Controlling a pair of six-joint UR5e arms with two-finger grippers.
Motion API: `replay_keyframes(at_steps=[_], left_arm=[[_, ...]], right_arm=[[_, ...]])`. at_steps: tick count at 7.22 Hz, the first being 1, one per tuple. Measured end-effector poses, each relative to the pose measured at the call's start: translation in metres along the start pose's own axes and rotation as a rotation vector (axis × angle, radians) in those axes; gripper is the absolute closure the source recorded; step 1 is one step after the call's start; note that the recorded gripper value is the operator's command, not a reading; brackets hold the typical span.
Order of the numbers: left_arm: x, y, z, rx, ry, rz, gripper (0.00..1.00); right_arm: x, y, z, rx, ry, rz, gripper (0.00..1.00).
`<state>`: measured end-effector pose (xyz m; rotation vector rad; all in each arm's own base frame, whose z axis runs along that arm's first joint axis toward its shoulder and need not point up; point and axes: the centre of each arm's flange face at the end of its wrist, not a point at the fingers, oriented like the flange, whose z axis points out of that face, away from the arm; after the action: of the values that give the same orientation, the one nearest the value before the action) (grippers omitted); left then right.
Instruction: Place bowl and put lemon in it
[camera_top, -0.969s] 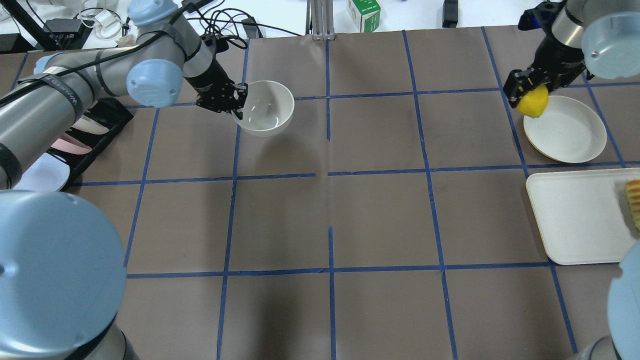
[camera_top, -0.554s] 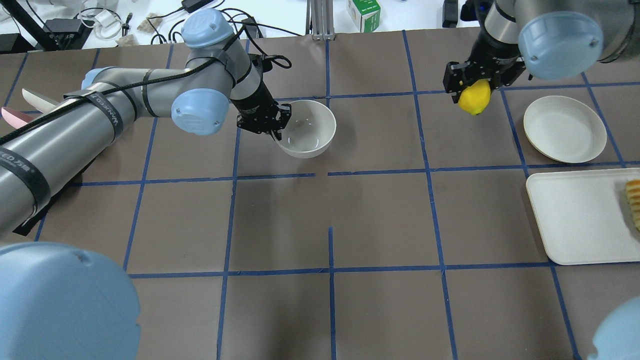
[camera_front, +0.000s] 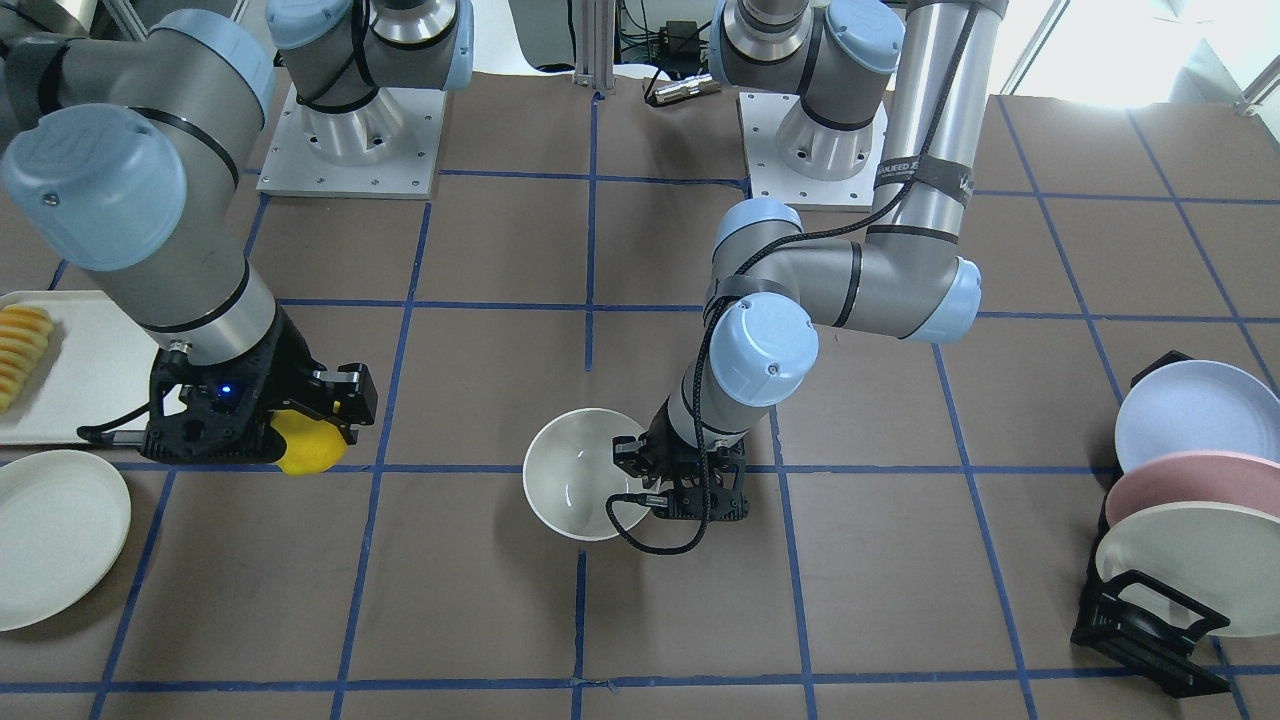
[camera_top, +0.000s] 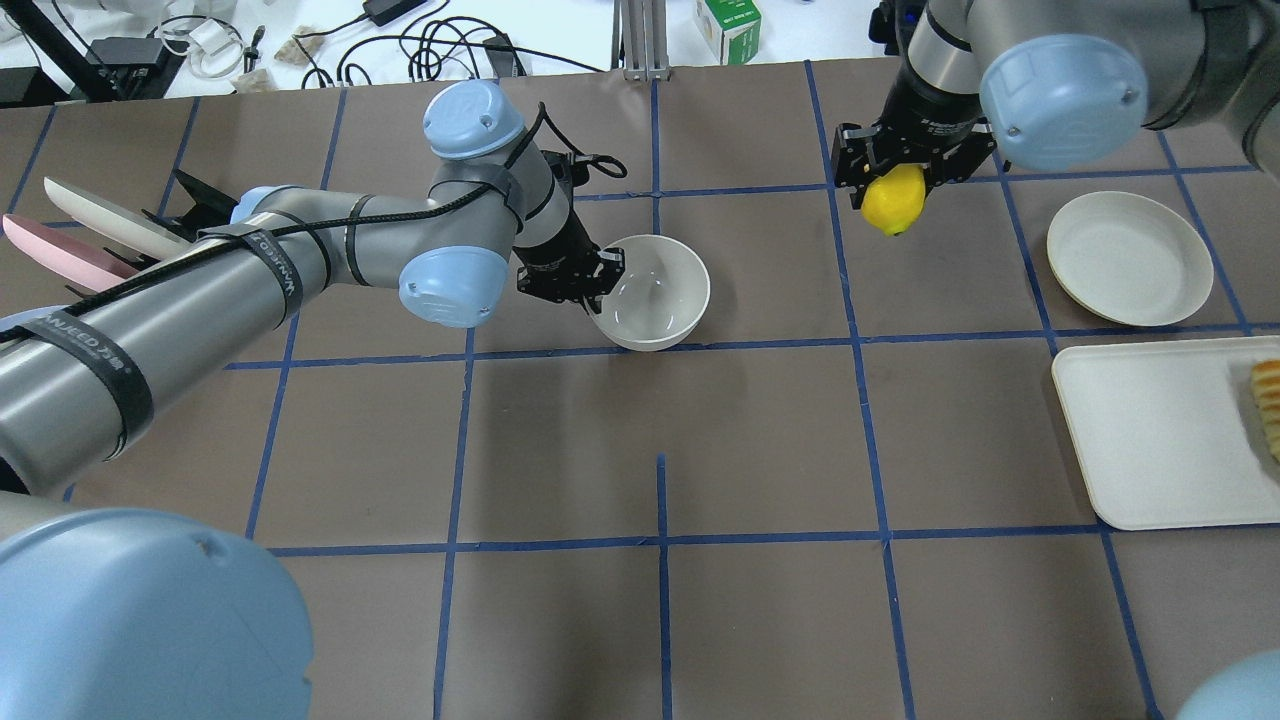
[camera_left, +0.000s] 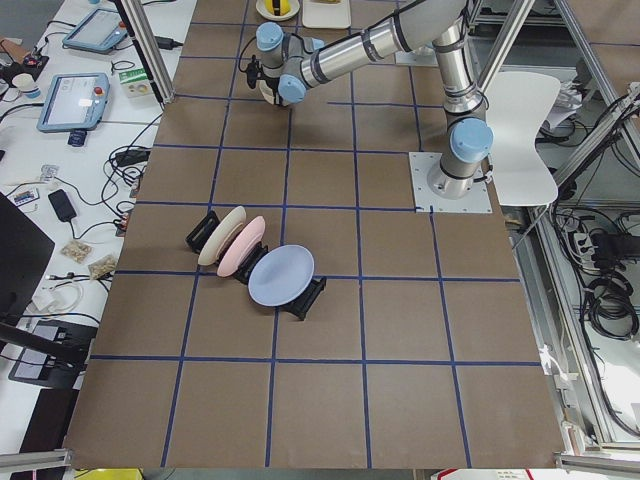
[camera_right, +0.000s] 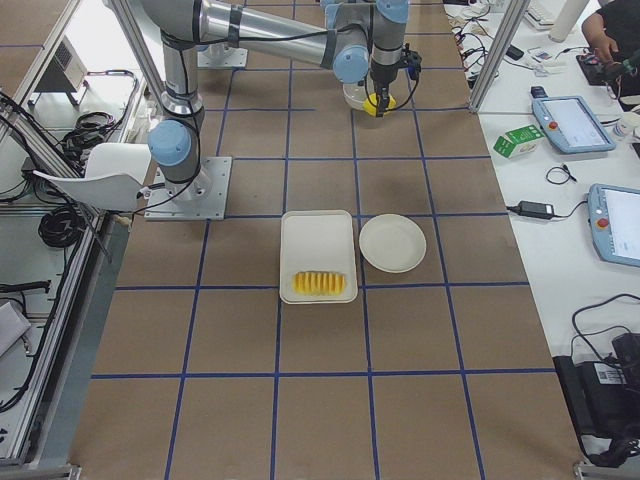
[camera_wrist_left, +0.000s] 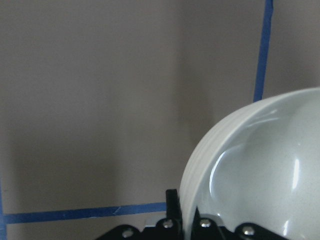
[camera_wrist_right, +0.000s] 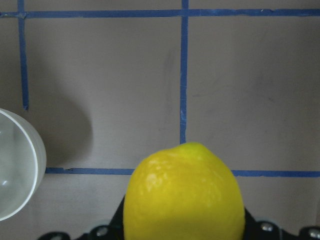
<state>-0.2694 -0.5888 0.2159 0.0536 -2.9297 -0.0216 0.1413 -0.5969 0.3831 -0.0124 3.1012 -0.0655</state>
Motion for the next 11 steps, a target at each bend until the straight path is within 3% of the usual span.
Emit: replay_keyframes(at_steps=[1,3,5,6,9,11], left_arm=[[0.004,0.002,0.001,0.002,-0.003,-0.008,0.04],[0.002,0.001,-0.015,0.022,-0.015,-0.015,0.0],[-0.013,-0.001,-0.08,0.036,-0.06,-0.031,0.0],[-0.028,0.003,-0.116,0.015,-0.087,-0.008,0.0],[-0.076,0.039,-0.206,-0.039,-0.163,0.092,0.0],[-0.079,0.074,-0.245,-0.046,-0.198,0.131,0.0]], right_arm=[[-0.017,0.003,0.001,0.002,-0.004,0.015,0.83],[-0.046,0.009,0.005,-0.001,-0.008,0.026,0.83],[-0.068,0.011,0.012,0.003,-0.041,0.04,0.83],[-0.09,0.01,0.022,0.014,-0.062,0.062,0.83],[-0.193,0.029,0.079,0.018,-0.083,0.098,0.81],[-0.221,0.033,0.117,0.013,-0.077,0.096,0.77]])
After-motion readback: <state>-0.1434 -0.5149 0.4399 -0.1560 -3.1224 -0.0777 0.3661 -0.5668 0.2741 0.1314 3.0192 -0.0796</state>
